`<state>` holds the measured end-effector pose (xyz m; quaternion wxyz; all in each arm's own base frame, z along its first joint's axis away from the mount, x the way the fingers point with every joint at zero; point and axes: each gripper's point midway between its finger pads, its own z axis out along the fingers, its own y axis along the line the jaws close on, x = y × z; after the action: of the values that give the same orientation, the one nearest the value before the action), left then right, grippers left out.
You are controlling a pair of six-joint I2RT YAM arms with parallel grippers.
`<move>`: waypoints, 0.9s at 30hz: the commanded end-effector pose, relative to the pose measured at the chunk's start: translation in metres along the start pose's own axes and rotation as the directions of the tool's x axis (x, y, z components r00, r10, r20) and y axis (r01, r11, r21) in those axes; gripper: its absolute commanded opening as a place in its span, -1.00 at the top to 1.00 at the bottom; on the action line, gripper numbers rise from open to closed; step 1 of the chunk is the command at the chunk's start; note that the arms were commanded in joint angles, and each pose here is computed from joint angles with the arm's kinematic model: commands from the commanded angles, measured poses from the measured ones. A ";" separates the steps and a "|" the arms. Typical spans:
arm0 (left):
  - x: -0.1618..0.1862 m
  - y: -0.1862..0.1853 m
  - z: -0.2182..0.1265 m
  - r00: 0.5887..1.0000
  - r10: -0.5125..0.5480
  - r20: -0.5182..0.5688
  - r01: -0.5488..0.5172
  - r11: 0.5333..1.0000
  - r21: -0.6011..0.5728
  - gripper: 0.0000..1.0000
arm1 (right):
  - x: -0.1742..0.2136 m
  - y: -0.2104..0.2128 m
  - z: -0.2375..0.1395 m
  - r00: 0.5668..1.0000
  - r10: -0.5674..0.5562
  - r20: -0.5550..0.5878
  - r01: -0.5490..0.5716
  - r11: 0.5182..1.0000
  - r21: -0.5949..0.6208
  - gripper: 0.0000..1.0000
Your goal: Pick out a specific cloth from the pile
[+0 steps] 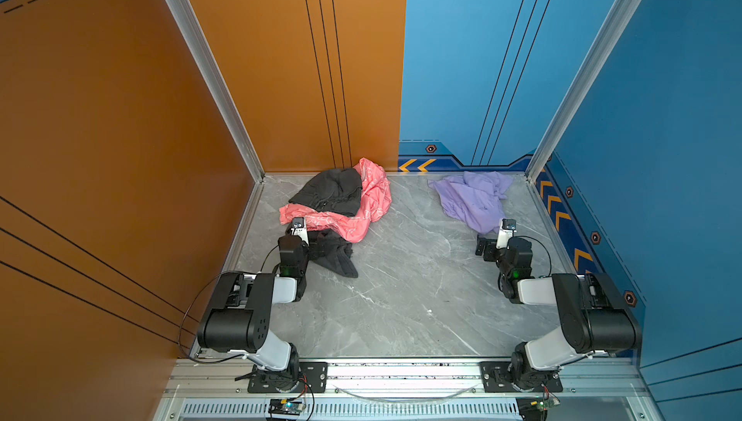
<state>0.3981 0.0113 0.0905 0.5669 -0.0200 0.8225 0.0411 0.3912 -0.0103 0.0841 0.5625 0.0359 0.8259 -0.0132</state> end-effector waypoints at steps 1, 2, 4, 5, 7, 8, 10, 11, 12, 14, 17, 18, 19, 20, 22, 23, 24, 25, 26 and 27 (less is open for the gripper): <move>0.002 -0.001 -0.001 1.000 -0.008 0.007 0.008 1.000 0.015 -0.96 | -0.009 -0.001 0.001 0.999 0.015 0.034 -0.015 1.000 0.013 -1.00; 0.002 -0.002 -0.001 1.000 -0.005 0.007 0.004 1.000 0.011 -0.96 | -0.009 -0.001 0.001 0.999 0.014 0.034 -0.015 1.000 0.012 -1.00; 0.002 -0.002 -0.001 1.000 -0.003 0.008 0.003 1.000 0.009 -0.96 | -0.009 -0.001 0.001 0.999 0.013 0.034 -0.014 1.000 0.013 -1.00; 0.002 -0.002 -0.001 1.000 -0.001 0.007 0.000 1.000 0.009 -0.96 | -0.009 -0.001 0.001 0.999 0.014 0.033 -0.014 1.000 0.013 -1.00; 0.002 -0.002 -0.001 1.000 -0.001 0.008 0.001 1.000 0.008 -0.96 | -0.009 -0.001 0.001 0.999 0.014 0.036 -0.014 1.000 0.014 -1.00; 0.002 -0.002 -0.001 1.000 -0.001 0.007 0.001 1.000 0.008 -0.96 | -0.010 0.000 0.000 0.999 0.013 0.038 -0.013 1.000 0.013 -1.00; 0.002 -0.002 -0.001 1.000 0.000 0.008 0.000 1.000 0.008 -0.96 | -0.009 0.000 0.000 0.999 0.011 0.037 -0.011 1.000 0.013 -1.00; 0.002 -0.002 -0.001 1.000 -0.001 0.006 0.001 1.000 0.009 -0.96 | -0.009 0.000 0.000 0.999 0.011 0.037 -0.011 1.000 0.013 -1.00; 0.002 -0.002 -0.001 1.000 -0.002 0.007 0.001 1.000 0.009 -0.96 | -0.009 0.000 0.000 0.999 0.011 0.035 -0.011 1.000 0.013 -1.00; 0.002 -0.001 0.000 1.000 -0.006 0.007 0.006 1.000 0.009 -0.96 | -0.009 0.000 0.000 0.999 0.011 0.036 -0.011 1.000 0.013 -1.00; 0.002 -0.001 -0.001 1.000 -0.007 0.007 0.007 1.000 0.015 -0.96 | -0.009 0.000 0.000 0.999 0.011 0.035 -0.011 1.000 0.013 -1.00; 0.002 -0.001 -0.001 1.000 -0.007 0.006 0.007 1.000 0.015 -0.96 | -0.009 0.000 0.000 0.999 0.010 0.036 -0.010 1.000 0.013 -1.00; 0.002 -0.001 -0.001 1.000 -0.007 0.008 0.007 1.000 0.014 -0.96 | -0.009 0.000 0.000 0.999 0.011 0.036 -0.011 1.000 0.012 -1.00; 0.002 -0.001 -0.001 1.000 -0.007 0.008 0.007 1.000 0.013 -0.96 | -0.008 0.000 0.000 0.999 0.010 0.034 -0.010 1.000 0.013 -1.00; 0.002 -0.001 -0.001 1.000 -0.008 0.007 0.008 1.000 0.013 -0.96 | -0.009 0.000 0.000 0.999 0.010 0.036 -0.010 1.000 0.012 -1.00; 0.002 -0.001 -0.001 1.000 -0.007 0.007 0.007 1.000 0.013 -0.96 | -0.009 0.000 0.000 0.999 0.011 0.036 -0.011 1.000 0.012 -1.00; 0.002 -0.001 0.000 1.000 -0.008 0.008 0.008 1.000 0.014 -0.96 | -0.009 0.000 0.000 0.999 0.011 0.037 -0.011 1.000 0.012 -1.00; 0.002 -0.001 0.000 1.000 -0.007 0.006 0.007 1.000 0.013 -0.96 | -0.008 0.000 0.000 0.999 0.011 0.035 -0.011 1.000 0.013 -1.00; 0.002 -0.001 0.000 1.000 -0.007 0.006 0.007 1.000 0.014 -0.96 | -0.009 0.000 0.000 0.999 0.011 0.036 -0.011 1.000 0.013 -1.00; 0.002 -0.001 0.000 1.000 -0.009 0.006 0.009 1.000 0.014 -0.96 | -0.009 0.000 0.000 0.999 0.011 0.035 -0.011 1.000 0.013 -1.00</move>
<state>0.3986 0.0103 0.0929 0.5721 -0.0189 0.8190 0.0391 0.3931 -0.0095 0.0892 0.5715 0.0361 0.8197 -0.0141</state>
